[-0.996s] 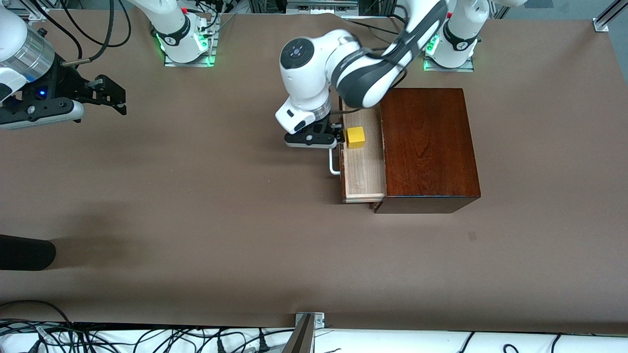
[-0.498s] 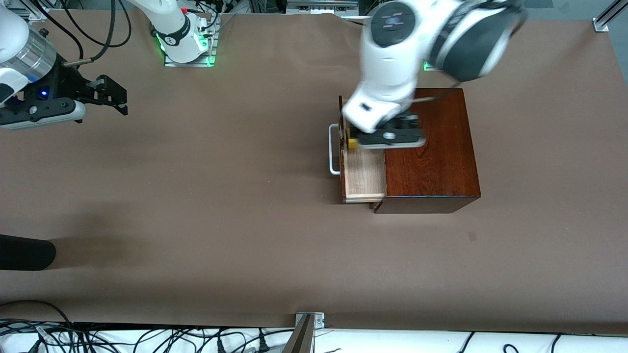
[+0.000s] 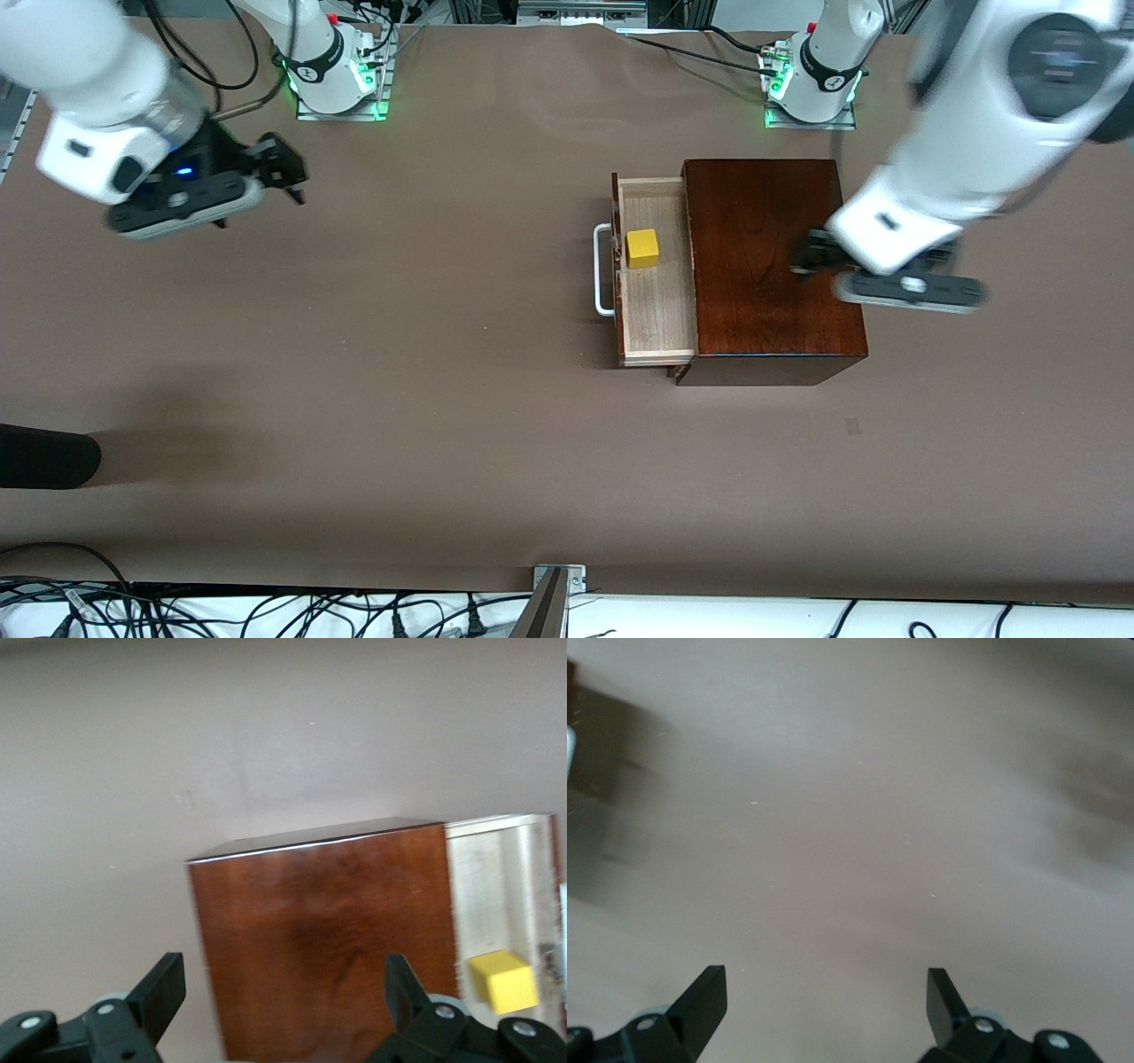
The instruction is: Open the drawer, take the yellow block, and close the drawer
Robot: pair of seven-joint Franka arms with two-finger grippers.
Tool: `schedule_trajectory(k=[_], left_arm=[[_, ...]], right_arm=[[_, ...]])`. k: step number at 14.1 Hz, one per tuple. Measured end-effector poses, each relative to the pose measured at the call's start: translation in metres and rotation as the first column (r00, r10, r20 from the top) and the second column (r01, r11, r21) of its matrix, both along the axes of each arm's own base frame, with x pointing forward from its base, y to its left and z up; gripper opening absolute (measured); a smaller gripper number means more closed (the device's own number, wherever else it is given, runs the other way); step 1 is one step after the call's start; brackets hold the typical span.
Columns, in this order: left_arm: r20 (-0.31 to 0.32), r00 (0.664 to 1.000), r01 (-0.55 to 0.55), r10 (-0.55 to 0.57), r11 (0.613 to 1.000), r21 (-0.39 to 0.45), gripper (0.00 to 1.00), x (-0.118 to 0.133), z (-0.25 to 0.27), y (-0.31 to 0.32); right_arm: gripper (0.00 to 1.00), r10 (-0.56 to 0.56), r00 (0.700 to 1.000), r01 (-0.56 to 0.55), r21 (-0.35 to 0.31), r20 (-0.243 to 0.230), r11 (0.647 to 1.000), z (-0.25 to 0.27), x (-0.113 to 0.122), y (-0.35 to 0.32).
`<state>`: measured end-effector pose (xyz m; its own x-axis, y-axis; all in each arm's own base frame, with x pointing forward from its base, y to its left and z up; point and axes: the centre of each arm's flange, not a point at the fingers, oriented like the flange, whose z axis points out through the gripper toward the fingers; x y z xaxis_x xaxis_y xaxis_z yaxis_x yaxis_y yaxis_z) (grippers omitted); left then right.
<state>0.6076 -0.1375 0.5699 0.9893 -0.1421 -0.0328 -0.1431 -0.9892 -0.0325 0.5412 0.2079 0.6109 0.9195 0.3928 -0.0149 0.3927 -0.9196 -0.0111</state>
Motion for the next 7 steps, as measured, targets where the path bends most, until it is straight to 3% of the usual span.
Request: schedule_trajectory(k=[3,7], left_arm=[[-0.027,0.999,-0.033,0.033,0.999,0.005,1.0,-0.006,-0.007,0.059],[0.066,0.993,-0.101,0.1,0.995,-0.002,1.0,-0.026,0.009,0.107]], right_arm=[[1.0,0.112,0.994,-0.112,-0.002,-0.018,0.994,-0.025,-0.013,0.065],[1.0,0.315,0.949,-0.315,0.01,-0.001,0.949,-0.048,-0.054,0.165]])
